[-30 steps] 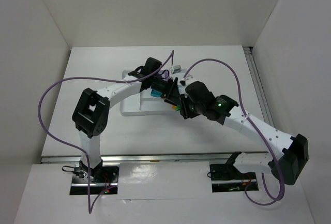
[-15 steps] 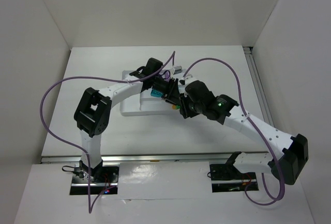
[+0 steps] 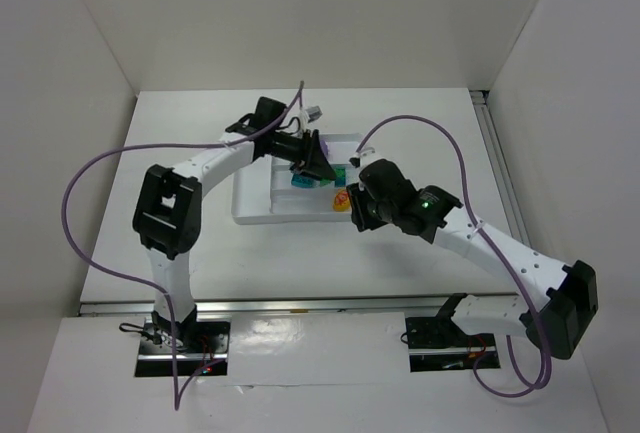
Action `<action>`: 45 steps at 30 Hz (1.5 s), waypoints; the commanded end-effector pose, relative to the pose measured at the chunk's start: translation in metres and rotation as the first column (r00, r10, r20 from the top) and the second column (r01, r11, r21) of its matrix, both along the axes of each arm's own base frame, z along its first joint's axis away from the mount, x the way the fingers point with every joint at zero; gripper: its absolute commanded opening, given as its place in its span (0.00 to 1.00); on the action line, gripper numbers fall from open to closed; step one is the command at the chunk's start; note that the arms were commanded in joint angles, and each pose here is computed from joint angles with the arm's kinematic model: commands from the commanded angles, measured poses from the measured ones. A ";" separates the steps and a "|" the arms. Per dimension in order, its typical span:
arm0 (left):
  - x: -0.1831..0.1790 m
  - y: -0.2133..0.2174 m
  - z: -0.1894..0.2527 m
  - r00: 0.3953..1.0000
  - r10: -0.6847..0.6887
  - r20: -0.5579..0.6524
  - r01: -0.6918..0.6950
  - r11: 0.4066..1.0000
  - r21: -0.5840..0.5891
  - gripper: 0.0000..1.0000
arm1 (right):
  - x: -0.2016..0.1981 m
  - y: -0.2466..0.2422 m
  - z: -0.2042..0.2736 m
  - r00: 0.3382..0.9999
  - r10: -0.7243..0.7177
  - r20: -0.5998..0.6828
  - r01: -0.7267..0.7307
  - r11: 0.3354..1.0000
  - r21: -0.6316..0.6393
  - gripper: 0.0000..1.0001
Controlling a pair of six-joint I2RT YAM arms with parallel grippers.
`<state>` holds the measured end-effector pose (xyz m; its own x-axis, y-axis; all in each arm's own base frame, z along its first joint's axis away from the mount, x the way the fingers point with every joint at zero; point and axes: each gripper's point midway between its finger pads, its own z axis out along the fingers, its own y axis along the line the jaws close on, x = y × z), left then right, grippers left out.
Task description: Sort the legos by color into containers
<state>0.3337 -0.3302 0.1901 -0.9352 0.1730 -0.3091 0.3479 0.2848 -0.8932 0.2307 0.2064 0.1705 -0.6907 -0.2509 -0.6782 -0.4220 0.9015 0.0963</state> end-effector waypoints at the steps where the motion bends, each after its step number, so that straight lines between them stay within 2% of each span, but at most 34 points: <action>1: 0.044 0.063 -0.011 0.965 0.258 -0.041 -0.248 0.954 0.170 0.00 | 0.014 0.008 0.021 0.998 -0.026 0.060 0.022 0.998 0.053 0.14; 2: 0.053 0.084 -0.011 0.940 0.342 0.011 -0.335 0.913 0.234 0.00 | 0.022 0.018 0.024 0.998 -0.019 0.065 0.014 0.998 0.068 0.14; 4: 0.058 0.129 -0.019 0.882 0.470 0.019 -0.449 0.829 0.335 0.00 | 0.034 0.035 0.018 0.999 -0.005 0.050 0.002 0.997 0.071 0.14; 7: 0.058 0.179 -0.004 0.786 0.606 0.122 -0.597 0.691 0.407 0.00 | 0.055 0.066 0.035 0.996 0.015 0.086 -0.028 0.987 0.155 0.14; 10: 0.051 0.220 0.016 0.683 0.695 0.227 -0.710 0.557 0.430 0.00 | 0.080 0.099 0.043 0.993 0.029 0.113 -0.053 0.975 0.216 0.14; 11: 0.050 0.230 0.022 0.655 0.711 0.257 -0.735 0.520 0.434 0.00 | 0.088 0.111 0.026 0.996 0.044 0.080 -0.060 0.978 0.199 0.14; 12: 0.047 0.241 0.020 0.618 0.732 0.286 -0.757 0.456 0.469 0.00 | 0.098 0.125 0.039 0.994 0.052 0.099 -0.073 0.972 0.225 0.14; 14: 0.043 0.265 0.032 0.548 0.770 0.327 -0.803 0.374 0.464 0.00 | 0.109 0.156 0.033 0.989 0.100 0.106 -0.121 0.968 0.220 0.14; 16: 0.044 0.278 0.036 0.519 0.787 0.333 -0.819 0.348 0.456 0.00 | 0.116 0.176 0.030 0.986 0.119 0.119 -0.145 0.961 0.237 0.14; 20: 0.038 0.290 0.033 0.509 0.812 0.286 -0.818 0.352 0.455 0.00 | 0.135 0.212 0.020 0.978 0.161 0.131 -0.191 0.947 0.260 0.14; 21: 0.034 0.291 0.032 0.509 0.815 0.276 -0.817 0.356 0.454 0.00 | 0.138 0.220 0.003 0.977 0.180 0.114 -0.204 0.947 0.248 0.14; 23: 0.032 0.292 0.027 0.514 0.820 0.253 -0.810 0.366 0.458 0.00 | 0.149 0.235 0.008 0.973 0.187 0.134 -0.218 0.938 0.270 0.16; 24: 0.030 0.297 0.027 0.501 0.827 0.253 -0.815 0.354 0.458 0.00 | 0.154 0.240 -0.009 0.975 0.190 0.115 -0.214 0.943 0.257 0.17; 26: 0.029 0.297 0.028 0.510 0.825 0.244 -0.813 0.371 0.449 0.00 | 0.160 0.255 -0.003 0.970 0.195 0.142 -0.228 0.934 0.275 0.19; 30: 0.028 0.300 0.024 0.510 0.831 0.224 -0.811 0.377 0.447 0.00 | 0.174 0.272 -0.026 0.968 0.214 0.131 -0.242 0.934 0.263 0.25; 31: 0.026 0.298 0.021 0.517 0.829 0.211 -0.805 0.387 0.450 0.00 | 0.179 0.278 -0.018 0.966 0.211 0.152 -0.246 0.929 0.277 0.28; 32: 0.028 0.296 0.023 0.521 0.827 0.211 -0.806 0.396 0.439 0.00 | 0.181 0.281 -0.019 0.966 0.211 0.150 -0.246 0.929 0.275 0.43; 33: 0.026 0.296 0.019 0.523 0.828 0.204 -0.802 0.397 0.447 0.00 | 0.184 0.284 -0.031 0.968 0.214 0.132 -0.242 0.934 0.264 0.51; 35: 0.027 0.293 0.023 0.533 0.825 0.189 -0.803 0.422 0.422 0.00 | 0.186 0.286 -0.022 0.967 0.213 0.137 -0.243 0.932 0.267 0.63; 36: 0.029 0.294 0.024 0.531 0.825 0.195 -0.806 0.421 0.415 0.00 | 0.187 0.285 -0.022 0.969 0.206 0.140 -0.237 0.935 0.263 0.73; 39: 0.031 0.293 0.015 0.541 0.823 0.174 -0.795 0.432 0.427 0.00 | 0.180 0.277 -0.009 0.966 0.203 0.160 -0.241 0.930 0.276 0.74; 40: 0.032 0.293 0.011 0.548 0.818 0.173 -0.788 0.436 0.436 0.00 | 0.177 0.274 0.013 0.961 0.197 0.193 -0.249 0.921 0.299 0.76; 41: 0.033 0.292 0.015 0.551 0.816 0.174 -0.789 0.442 0.425 0.00 | 0.172 0.267 0.005 0.961 0.206 0.184 -0.252 0.926 0.281 0.76; 43: 0.034 0.292 0.011 0.553 0.816 0.167 -0.785 0.443 0.433 0.00 | 0.159 0.260 0.030 0.953 0.221 0.206 -0.278 0.909 0.309 0.76; 45: 0.037 0.293 0.008 0.558 0.812 0.171 -0.782 0.446 0.435 0.00 | 0.146 0.253 0.030 0.949 0.242 0.201 -0.297 0.900 0.320 0.76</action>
